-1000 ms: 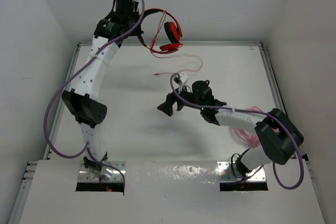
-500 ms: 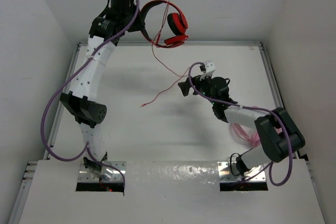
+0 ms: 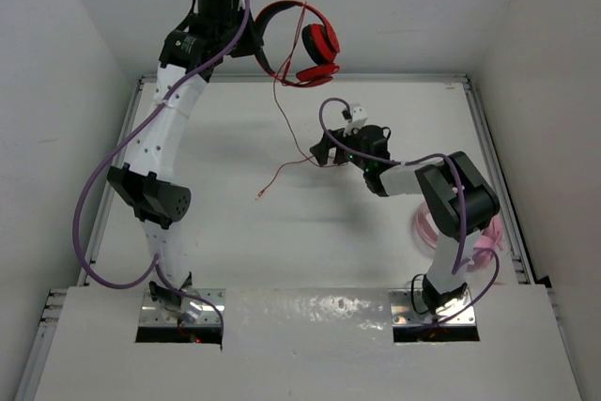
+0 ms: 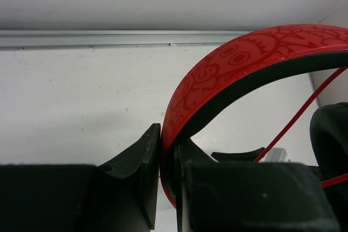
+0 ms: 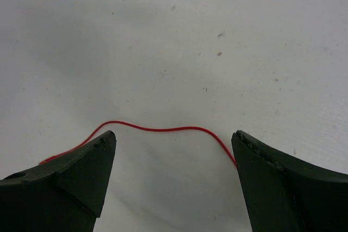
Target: Wrap the headphones
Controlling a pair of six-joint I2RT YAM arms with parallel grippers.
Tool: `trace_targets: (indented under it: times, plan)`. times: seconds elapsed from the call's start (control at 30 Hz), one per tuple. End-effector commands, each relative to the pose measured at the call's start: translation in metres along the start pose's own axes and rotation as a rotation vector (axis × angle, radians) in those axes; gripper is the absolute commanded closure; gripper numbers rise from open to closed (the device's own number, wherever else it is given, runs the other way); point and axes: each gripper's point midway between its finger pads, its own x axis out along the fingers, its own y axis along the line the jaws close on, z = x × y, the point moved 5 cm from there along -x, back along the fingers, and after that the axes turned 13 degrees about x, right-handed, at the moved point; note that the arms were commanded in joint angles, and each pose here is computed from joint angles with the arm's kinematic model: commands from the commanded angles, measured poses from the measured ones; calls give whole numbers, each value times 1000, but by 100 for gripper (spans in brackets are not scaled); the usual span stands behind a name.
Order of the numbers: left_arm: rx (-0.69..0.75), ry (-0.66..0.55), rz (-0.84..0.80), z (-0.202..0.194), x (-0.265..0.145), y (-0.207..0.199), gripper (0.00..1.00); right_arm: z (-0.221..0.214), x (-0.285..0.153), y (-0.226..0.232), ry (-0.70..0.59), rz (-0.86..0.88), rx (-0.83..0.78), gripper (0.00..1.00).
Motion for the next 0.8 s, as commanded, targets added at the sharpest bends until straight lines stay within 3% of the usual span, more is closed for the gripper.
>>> trace_targets:
  times: [0.0,0.03,0.07,0.13,0.23,0.43,0.67,0.77]
  plan:
    - [-36,-194,-66,50,-37,-9,100,30,6,-1,-3,-72,181,16]
    - [-28,-192,-79,50,-37,-11,100,47,13,0,-18,-128,240,26]
    - [-20,-190,-82,49,-38,-11,100,27,9,-13,85,-247,268,28]
    - [-10,-173,-91,46,-36,-12,100,35,16,-10,144,-256,230,29]
    - [7,-141,-104,37,-35,-12,100,6,5,-15,342,-287,155,29]
    - [17,-87,-128,23,-34,-14,100,-31,-21,-39,613,-458,109,29]
    - [23,-78,-147,21,-36,-18,100,-57,-34,-40,702,-560,272,34]
    - [26,-65,-154,17,-36,-19,100,-67,-40,-41,698,-582,326,52]
